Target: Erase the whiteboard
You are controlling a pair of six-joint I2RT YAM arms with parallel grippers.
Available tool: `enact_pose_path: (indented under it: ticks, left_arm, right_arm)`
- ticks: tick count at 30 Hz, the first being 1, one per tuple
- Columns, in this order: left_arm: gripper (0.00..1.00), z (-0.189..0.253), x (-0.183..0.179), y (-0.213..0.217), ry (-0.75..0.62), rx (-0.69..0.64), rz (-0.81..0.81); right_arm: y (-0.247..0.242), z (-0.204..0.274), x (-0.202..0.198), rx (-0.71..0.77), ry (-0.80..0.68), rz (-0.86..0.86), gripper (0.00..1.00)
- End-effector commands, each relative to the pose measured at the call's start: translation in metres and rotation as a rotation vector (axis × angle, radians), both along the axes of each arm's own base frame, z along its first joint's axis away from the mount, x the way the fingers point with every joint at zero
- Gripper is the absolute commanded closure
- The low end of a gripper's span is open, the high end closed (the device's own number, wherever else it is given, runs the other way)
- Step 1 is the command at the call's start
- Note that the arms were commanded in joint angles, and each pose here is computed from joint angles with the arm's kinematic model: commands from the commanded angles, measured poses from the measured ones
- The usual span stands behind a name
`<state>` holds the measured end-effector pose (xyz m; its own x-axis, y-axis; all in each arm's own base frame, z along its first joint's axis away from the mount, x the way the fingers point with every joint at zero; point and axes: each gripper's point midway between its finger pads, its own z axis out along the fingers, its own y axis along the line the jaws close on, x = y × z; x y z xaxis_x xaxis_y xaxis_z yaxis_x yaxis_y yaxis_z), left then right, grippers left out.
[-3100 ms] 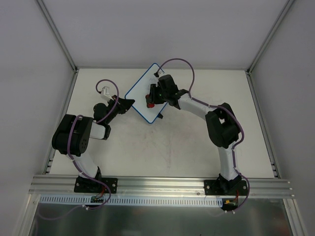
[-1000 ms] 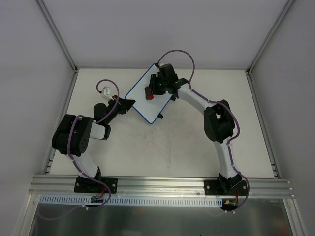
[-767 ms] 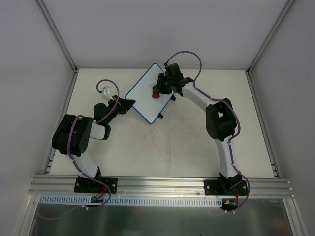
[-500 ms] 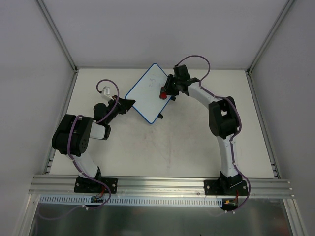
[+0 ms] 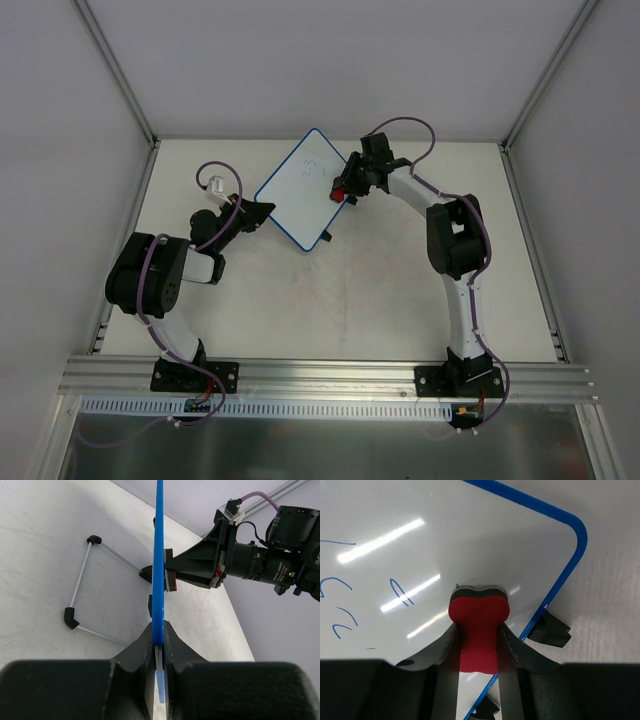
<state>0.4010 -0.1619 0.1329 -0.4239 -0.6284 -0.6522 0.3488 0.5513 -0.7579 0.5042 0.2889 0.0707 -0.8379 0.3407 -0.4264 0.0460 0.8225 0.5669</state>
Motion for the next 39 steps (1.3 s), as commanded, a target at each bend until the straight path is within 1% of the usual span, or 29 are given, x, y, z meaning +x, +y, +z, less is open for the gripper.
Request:
enact_pose_path:
  ticks: [1,6,9,15,19,24,30,34,39]
  left_arm:
    - [1.0,0.077,-0.013,-0.017,-0.386,-0.009,-0.087]
    - [1.0,0.076,-0.012,-0.017,-0.384,-0.009,-0.087]
    - [1.0,0.077,-0.013,-0.017,-0.385,-0.01,-0.088]
    - [1.0,0.077,-0.013,-0.017,-0.385,-0.01,-0.09]
    - [1.0,0.078,-0.012,-0.018,-0.389,-0.009,-0.091]
    - [1.0,0.078,-0.012,-0.018,-0.388,-0.01,-0.091]
    - [1.0,0.077,-0.013,-0.017,-0.389,-0.006,-0.091]
    - [1.0,0.077,-0.013,-0.018,-0.389,-0.006,-0.092]
    - [1.0,0.078,-0.014,-0.018,-0.391,-0.007,-0.092]
  right_arm:
    - [0.001,-0.019,-0.005,-0.015,0.054,-0.006,1.0]
    - [0.0,0.004,0.001,-0.029,0.003,0.002,1.0]
    - [-0.003,0.0,0.001,-0.048,0.001,-0.001,1.0]
    - [0.01,-0.008,-0.006,-0.045,0.009,0.043,1.0]
    - [0.035,0.008,-0.014,-0.059,-0.055,0.133,1.0]
    - [0.064,0.037,-0.025,-0.115,-0.196,0.269,1.0]
    - [0.101,0.057,-0.045,-0.045,-0.276,0.439,1.0]
    - [0.12,0.07,-0.059,-0.031,-0.338,0.543,1.0]
    - [0.132,0.078,-0.07,-0.044,-0.384,0.606,1.0]
